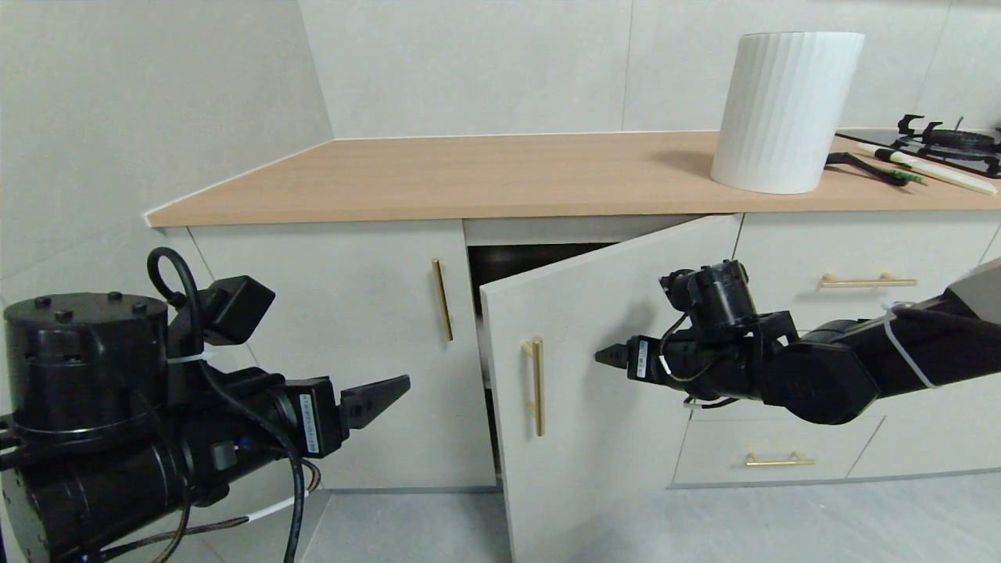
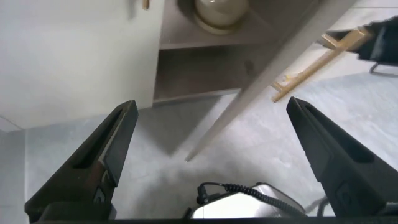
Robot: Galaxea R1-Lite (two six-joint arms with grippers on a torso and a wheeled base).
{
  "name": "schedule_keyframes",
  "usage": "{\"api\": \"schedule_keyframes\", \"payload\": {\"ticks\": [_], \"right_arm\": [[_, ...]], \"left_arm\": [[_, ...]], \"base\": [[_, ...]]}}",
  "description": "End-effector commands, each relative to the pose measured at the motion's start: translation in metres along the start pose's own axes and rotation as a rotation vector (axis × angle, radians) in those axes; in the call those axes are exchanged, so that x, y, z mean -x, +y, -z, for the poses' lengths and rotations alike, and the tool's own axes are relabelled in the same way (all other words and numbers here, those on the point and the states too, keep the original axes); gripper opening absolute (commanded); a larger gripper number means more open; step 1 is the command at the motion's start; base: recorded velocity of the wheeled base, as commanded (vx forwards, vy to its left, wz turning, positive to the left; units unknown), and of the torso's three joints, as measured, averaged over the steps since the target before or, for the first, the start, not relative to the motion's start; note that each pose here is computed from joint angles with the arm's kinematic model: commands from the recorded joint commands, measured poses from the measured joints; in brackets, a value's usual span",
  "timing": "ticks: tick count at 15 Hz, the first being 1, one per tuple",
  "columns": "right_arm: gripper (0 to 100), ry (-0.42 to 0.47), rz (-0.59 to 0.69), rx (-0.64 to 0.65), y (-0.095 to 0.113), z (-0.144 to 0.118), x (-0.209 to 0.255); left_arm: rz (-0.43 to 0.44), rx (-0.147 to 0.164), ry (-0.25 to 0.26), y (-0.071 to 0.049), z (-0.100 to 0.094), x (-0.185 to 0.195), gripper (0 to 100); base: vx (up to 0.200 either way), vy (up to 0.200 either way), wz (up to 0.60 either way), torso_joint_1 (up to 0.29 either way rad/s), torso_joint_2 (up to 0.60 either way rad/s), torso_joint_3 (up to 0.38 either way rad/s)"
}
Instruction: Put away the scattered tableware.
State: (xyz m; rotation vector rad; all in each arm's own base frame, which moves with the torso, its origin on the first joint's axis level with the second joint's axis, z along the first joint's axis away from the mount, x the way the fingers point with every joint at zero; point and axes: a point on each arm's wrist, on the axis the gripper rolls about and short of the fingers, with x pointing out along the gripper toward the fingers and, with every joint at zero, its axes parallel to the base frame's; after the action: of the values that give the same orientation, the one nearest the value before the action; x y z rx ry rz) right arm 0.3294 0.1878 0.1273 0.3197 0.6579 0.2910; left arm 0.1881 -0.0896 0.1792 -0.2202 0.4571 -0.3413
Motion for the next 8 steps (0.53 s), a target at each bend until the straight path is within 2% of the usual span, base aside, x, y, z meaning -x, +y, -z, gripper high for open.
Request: {"api": "schedule_keyframes", "payload": {"ticks": [1, 8], "right_arm": [[100, -0.011, -0.011, -0.018, 0.003, 0.0, -0.002], [100, -0.104, -0.082, -0.156, 0.017, -0.011, -0.012]], "left_arm": [[0.0, 0.001, -0.002, 0.0, 0.0, 0.0, 100], [-0.003, 0.001, 0.007, 0.0, 0.001, -0.002, 100]], "base": [[0.0, 0.0, 0.0, 0.0, 0.0, 0.0], [0.0, 0.0, 0.0, 0.0, 0.0, 0.0]]}}
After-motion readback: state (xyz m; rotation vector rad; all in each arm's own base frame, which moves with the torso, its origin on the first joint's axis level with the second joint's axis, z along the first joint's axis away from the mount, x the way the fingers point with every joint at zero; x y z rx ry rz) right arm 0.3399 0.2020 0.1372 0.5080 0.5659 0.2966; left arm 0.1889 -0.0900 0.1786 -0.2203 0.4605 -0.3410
